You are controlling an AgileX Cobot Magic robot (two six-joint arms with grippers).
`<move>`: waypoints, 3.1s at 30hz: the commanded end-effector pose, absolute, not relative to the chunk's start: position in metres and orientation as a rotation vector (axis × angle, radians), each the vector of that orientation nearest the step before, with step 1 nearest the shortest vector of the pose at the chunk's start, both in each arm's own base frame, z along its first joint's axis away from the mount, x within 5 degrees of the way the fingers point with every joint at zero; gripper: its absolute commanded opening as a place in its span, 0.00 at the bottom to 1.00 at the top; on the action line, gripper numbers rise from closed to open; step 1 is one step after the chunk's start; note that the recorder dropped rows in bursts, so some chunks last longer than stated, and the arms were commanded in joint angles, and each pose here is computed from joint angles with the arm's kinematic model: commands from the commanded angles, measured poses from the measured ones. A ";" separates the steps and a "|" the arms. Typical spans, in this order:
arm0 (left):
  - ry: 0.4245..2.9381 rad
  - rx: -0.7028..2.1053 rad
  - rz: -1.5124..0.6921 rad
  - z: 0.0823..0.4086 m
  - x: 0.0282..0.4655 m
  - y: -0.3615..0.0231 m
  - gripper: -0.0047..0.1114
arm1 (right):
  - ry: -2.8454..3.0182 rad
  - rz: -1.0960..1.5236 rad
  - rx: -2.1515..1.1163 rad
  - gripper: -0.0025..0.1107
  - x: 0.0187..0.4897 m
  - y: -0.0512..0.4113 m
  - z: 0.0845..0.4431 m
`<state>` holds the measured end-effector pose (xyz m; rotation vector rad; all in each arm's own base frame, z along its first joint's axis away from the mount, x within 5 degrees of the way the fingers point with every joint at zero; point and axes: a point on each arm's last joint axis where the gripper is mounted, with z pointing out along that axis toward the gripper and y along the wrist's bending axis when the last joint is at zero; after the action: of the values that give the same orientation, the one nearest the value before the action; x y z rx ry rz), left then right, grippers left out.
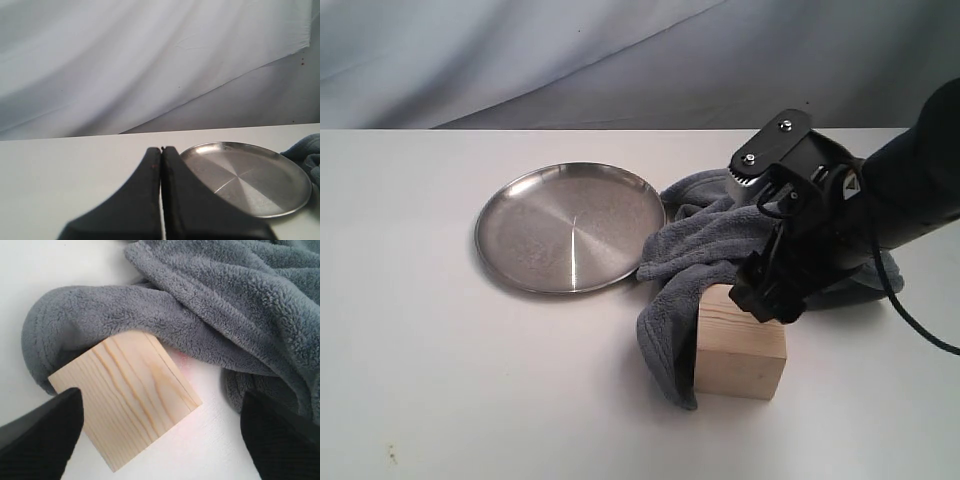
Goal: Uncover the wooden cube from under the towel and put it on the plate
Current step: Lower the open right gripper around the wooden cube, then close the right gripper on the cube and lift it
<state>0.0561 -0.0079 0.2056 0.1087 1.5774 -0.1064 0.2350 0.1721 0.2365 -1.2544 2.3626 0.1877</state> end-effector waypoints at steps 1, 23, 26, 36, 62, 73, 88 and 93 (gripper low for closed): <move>1.567 0.102 -0.108 0.205 0.056 -0.008 0.04 | 2.358 0.197 -1.271 0.75 0.232 0.172 0.239; 1.567 0.102 -0.108 0.205 0.056 -0.008 0.04 | 2.052 0.224 -1.643 0.75 0.231 0.182 0.237; 1.567 0.102 -0.108 0.205 0.056 -0.008 0.04 | 2.083 0.238 -1.698 0.75 0.230 0.183 0.228; 1.567 0.102 -0.108 0.205 0.056 -0.008 0.04 | 2.090 0.231 -1.696 0.77 0.235 0.185 0.220; 1.567 0.102 -0.108 0.205 0.056 -0.008 0.04 | 2.105 0.121 -1.863 0.95 0.251 0.189 0.173; 1.567 0.102 -0.108 0.205 0.056 -0.008 0.04 | 2.247 0.317 -1.760 0.95 0.242 0.195 0.169; 1.567 0.102 -0.108 0.205 0.056 -0.008 0.04 | 2.293 0.308 -1.707 0.95 0.243 0.194 0.170; 1.567 0.102 -0.108 0.205 0.056 -0.008 0.04 | 2.305 0.318 -1.721 0.89 0.241 0.193 0.170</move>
<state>0.0561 -0.0079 0.2056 0.1087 1.5774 -0.1064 0.2426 0.1932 0.1690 -1.7162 2.3014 0.3154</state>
